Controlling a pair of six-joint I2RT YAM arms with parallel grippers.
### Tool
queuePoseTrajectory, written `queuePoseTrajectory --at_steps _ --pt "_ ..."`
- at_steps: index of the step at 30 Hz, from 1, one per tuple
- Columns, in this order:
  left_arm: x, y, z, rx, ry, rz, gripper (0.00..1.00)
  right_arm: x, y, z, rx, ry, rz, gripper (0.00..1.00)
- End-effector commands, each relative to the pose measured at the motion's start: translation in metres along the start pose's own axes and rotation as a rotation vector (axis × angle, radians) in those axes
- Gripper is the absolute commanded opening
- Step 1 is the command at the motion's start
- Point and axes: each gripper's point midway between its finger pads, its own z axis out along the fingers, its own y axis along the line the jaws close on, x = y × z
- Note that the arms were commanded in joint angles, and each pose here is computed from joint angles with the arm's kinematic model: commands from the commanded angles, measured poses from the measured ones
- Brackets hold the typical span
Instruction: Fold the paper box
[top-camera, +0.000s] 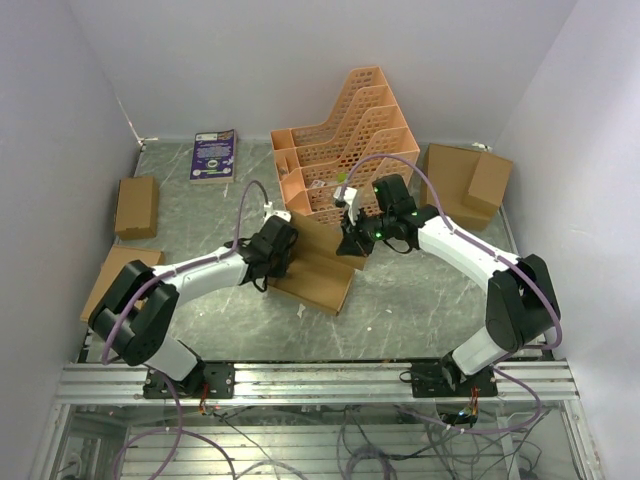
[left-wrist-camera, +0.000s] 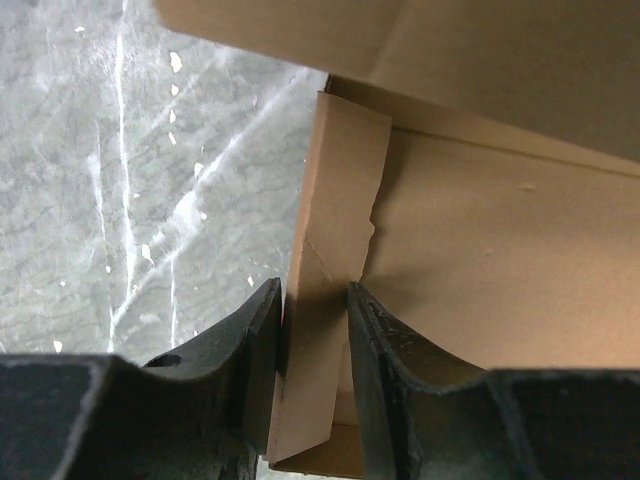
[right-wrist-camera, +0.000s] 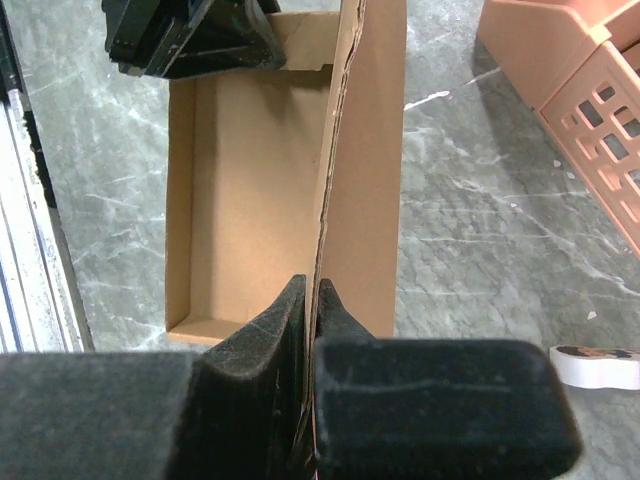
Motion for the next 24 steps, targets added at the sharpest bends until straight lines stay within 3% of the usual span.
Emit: queuePoseTrajectory --at_steps 1,12,18,20,22,24 --pt "-0.021 -0.008 0.006 0.069 -0.065 -0.089 0.42 -0.006 0.014 0.000 -0.042 -0.025 -0.053 0.00" --pt "-0.020 -0.004 0.015 0.148 -0.075 -0.163 0.37 -0.004 0.020 0.003 -0.057 -0.017 -0.065 0.00" --pt "-0.020 0.005 0.015 0.110 -0.112 -0.139 0.20 -0.004 0.023 0.006 -0.064 -0.012 -0.072 0.00" --pt "-0.020 0.007 0.014 0.105 -0.130 -0.125 0.23 -0.004 0.023 0.007 -0.066 -0.010 -0.072 0.00" --pt "-0.022 0.006 0.012 0.115 -0.147 -0.119 0.36 -0.004 0.023 0.007 -0.064 -0.009 -0.071 0.00" --pt "-0.023 0.002 0.011 0.138 -0.151 -0.118 0.41 -0.004 0.023 0.008 -0.065 -0.008 -0.072 0.00"
